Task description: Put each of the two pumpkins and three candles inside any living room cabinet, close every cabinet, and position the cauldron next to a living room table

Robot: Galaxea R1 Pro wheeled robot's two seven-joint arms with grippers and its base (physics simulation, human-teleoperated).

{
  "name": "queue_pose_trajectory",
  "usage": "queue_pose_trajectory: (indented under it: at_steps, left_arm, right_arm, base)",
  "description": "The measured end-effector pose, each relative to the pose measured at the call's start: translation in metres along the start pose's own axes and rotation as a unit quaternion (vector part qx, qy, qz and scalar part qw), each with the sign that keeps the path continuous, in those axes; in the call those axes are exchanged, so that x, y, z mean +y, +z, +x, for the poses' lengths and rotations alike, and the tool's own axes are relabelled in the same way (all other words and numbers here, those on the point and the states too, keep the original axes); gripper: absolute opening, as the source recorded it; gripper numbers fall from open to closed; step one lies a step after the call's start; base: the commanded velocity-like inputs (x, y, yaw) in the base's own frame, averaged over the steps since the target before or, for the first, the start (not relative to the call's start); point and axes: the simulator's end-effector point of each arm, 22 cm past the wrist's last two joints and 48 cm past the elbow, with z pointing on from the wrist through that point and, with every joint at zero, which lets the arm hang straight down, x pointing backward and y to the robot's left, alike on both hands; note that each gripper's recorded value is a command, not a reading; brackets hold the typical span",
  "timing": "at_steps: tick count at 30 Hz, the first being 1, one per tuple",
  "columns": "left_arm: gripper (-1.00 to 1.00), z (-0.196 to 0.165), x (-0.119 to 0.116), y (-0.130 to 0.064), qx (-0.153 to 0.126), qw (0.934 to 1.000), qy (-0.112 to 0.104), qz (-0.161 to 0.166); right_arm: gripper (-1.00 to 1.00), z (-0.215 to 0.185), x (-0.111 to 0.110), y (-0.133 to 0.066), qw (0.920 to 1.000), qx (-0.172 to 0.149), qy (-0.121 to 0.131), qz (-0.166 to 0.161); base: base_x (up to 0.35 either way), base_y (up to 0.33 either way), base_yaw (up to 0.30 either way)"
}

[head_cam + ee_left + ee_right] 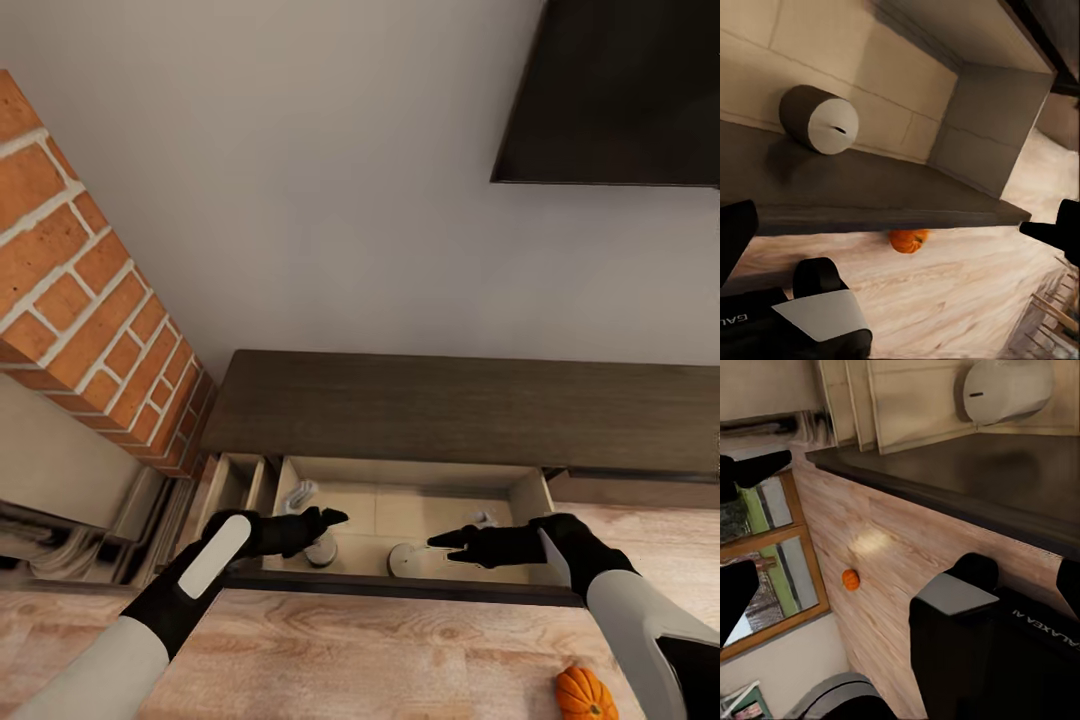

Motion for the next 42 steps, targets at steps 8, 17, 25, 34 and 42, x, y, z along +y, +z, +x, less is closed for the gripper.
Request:
queue_pose_trajectory:
  at_steps: [8,17,25,34,42]
  left_arm:
    - [1.00,0.003,-0.034,-0.065,-0.005,0.9975,0.015,0.069]
    - [1.00,0.061,0.020,-0.085,0.031,0.9987,-0.027,0.032]
    - [1.00,0.136,0.081,-0.101,0.076,0.9939,-0.077,-0.024]
    - [1.00,0.183,0.171,-0.117,0.108,0.9748,-0.156,-0.118]
    - [1.00,0.211,0.246,-0.142,0.098,0.9577,-0.147,-0.228]
  right_arm:
    - [1.00,-0.001,0.004,-0.069,0.9985,-0.021,0.019,-0.046]
    - [1.00,0.039,-0.007,-0.089,0.9977,-0.007,0.051,-0.044]
    - [1.00,0.150,-0.041,-0.082,0.9918,0.080,0.099,0.001]
    - [1.00,0.211,-0.059,-0.087,0.9862,0.126,0.094,0.051]
    - [1.00,0.250,-0.084,-0.060,0.9800,0.144,0.047,0.129]
  base:
    - [0.000,0.000,0.000]
    - [0.000,0.000,0.000]
    - [0.000,0.000,0.000]
    - [0.000,0.000,0.000]
    - [0.000,0.000,0.000]
